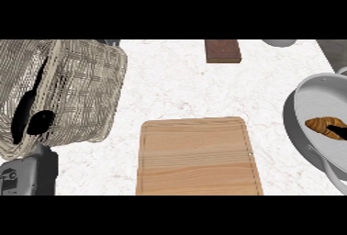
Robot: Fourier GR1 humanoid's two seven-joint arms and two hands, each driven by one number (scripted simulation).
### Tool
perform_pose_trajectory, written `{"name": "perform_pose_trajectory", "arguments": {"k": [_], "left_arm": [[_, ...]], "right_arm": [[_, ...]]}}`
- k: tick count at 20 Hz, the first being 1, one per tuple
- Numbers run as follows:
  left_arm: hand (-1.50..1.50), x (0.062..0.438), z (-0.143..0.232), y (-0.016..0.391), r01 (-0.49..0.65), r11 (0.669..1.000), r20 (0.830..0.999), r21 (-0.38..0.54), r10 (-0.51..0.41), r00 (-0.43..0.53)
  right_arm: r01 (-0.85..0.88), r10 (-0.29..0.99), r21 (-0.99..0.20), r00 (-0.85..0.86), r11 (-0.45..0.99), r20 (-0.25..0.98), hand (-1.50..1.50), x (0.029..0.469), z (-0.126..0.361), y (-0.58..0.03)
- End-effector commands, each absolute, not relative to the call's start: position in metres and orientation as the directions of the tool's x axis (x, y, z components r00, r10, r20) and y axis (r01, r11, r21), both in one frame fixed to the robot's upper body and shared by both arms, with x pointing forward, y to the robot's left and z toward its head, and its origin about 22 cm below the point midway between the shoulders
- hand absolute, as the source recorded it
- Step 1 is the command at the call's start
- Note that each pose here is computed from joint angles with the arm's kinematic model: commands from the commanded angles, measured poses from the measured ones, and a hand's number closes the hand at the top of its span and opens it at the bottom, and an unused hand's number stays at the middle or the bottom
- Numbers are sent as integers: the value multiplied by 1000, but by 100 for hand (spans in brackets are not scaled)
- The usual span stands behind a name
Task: Pick the croissant from the cutting board and place it in the pot
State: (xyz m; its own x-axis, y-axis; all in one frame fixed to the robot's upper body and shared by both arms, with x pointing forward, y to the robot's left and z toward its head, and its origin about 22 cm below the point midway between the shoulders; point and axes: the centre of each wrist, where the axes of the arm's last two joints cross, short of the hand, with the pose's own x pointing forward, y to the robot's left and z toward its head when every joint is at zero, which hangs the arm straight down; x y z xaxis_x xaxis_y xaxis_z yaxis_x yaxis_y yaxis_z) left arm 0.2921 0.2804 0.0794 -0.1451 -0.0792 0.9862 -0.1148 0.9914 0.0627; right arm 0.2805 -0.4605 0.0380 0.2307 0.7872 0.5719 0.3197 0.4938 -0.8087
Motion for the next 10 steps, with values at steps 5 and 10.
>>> {"name": "perform_pose_trajectory", "arguments": {"k": [5, 10], "left_arm": [[0, 290, 89, 273, -111, 993, 981, 28, -48, -187], [0, 303, 101, 279, -103, 994, 981, 42, -60, -185]], "right_arm": [[486, 605, -561, 81, 670, 792, -150, 277, 56, -477], [582, 470, -404, 40, 706, 881, -150, 251, 43, -503]]}}
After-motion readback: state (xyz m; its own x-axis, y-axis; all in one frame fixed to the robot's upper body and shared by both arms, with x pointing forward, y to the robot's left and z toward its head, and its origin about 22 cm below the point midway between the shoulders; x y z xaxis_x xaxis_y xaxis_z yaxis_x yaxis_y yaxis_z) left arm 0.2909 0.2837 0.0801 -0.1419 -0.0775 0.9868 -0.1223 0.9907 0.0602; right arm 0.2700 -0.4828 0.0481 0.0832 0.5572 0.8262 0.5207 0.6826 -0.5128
